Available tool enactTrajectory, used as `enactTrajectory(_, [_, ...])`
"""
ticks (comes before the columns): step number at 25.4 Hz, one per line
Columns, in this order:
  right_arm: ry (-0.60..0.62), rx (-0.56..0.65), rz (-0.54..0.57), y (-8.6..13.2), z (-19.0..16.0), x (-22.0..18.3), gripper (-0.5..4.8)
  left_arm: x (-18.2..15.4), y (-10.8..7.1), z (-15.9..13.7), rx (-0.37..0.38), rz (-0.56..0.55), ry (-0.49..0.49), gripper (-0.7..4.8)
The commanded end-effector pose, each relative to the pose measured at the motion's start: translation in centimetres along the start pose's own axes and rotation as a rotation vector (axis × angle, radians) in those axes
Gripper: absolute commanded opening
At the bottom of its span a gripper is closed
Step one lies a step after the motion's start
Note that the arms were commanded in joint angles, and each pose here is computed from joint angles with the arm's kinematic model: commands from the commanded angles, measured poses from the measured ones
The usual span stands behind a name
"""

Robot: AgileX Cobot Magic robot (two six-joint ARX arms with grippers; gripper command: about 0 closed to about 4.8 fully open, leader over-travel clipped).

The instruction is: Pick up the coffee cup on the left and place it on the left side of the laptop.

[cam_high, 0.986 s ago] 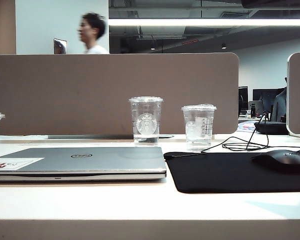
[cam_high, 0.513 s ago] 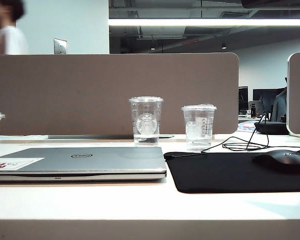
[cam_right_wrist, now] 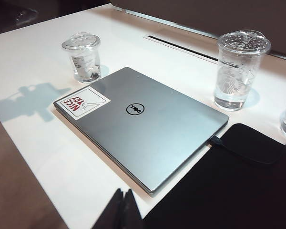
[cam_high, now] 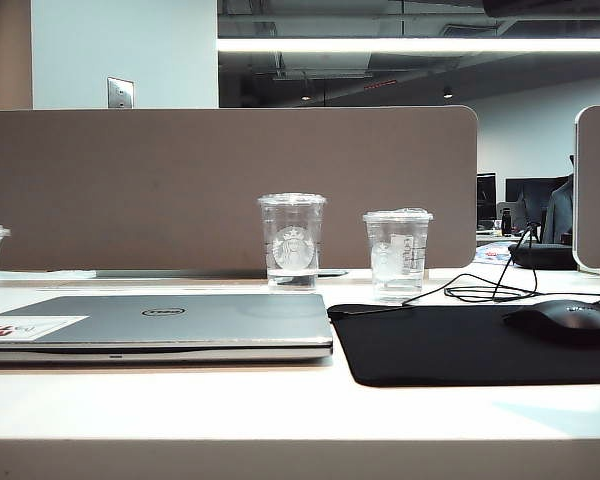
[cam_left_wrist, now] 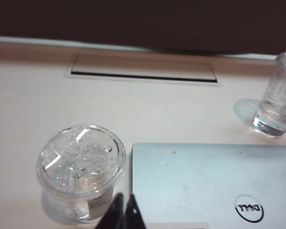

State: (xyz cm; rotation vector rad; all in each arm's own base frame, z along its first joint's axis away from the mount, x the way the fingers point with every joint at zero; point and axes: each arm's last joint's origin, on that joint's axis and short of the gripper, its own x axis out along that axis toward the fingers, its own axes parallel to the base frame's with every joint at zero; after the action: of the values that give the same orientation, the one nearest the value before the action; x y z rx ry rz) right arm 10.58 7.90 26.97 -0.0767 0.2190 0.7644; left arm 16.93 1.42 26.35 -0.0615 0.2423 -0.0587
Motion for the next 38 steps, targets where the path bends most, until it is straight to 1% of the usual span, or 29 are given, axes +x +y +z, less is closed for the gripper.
enactTrajectory(1, [-0.026,-0.005,0.001,0.0,0.4,-0.1,-0.01,-3.2,-0.7,-0.2,0.042,-0.008,-0.119,-0.06])
enactTrajectory(4, [-0.027,-0.005,-0.002,0.0,0.4,-0.1,-0.01,-4.4,-0.8,-1.1,0.049,0.015,-0.179,-0.06])
enactTrajectory(7, [-0.027,-0.006,0.000,0.0,0.4,-0.1,-0.01,-5.1,-0.9,-2.5,0.060,0.015,-0.251,-0.06])
enactTrajectory(9, [-0.027,-0.006,-0.001,0.0,0.4,-0.1,-0.01,-5.4,-0.9,-3.4,0.064,0.014,-0.283,-0.06])
enactTrajectory(12, [-0.027,-0.006,-0.002,0.0,0.4,-0.1,-0.01,-5.4,-1.0,-4.6,0.040,0.004,-0.275,-0.06])
enactTrajectory(14, [-0.027,-0.006,-0.002,0.0,0.4,-0.1,-0.01,-5.4,-1.2,-5.1,0.039,-0.007,-0.273,-0.06])
enactTrajectory(18, [-0.027,-0.006,-0.002,0.0,0.4,-0.1,-0.01,-5.4,-1.9,-5.6,0.037,0.020,-0.286,-0.06])
enactTrajectory(19, [-0.027,-0.006,-0.002,0.0,0.4,-0.1,-0.01,-5.5,-2.1,-5.7,0.045,0.024,-0.289,-0.05])
enactTrajectory(22, [-0.027,-0.006,-0.001,0.0,0.4,-0.1,-0.01,-5.5,-2.2,-6.3,0.103,0.024,-0.317,-0.06])
enactTrajectory(23, [-0.027,-0.006,-0.001,0.0,0.4,-0.1,-0.01,-5.6,-2.1,-6.8,0.114,0.033,-0.337,-0.06])
enactTrajectory(28, [-0.027,-0.006,-0.001,0.0,0.4,-0.1,-0.01,-5.5,-1.9,-8.4,0.100,0.019,-0.357,-0.06])
enactTrajectory(32, [-0.027,-0.005,-0.002,0.0,0.4,-0.1,-0.01,-5.3,-1.8,-9.5,0.056,0.007,-0.366,-0.06])
enactTrajectory(36, [-0.028,-0.006,-0.002,0.0,0.4,-0.1,-0.01,-4.8,-1.8,-10.5,0.051,0.005,-0.340,-0.06])
enactTrajectory(38, [-0.027,-0.005,-0.002,0.0,0.4,-0.1,-0.01,-4.7,-1.7,-10.7,0.055,0.010,-0.312,-0.06])
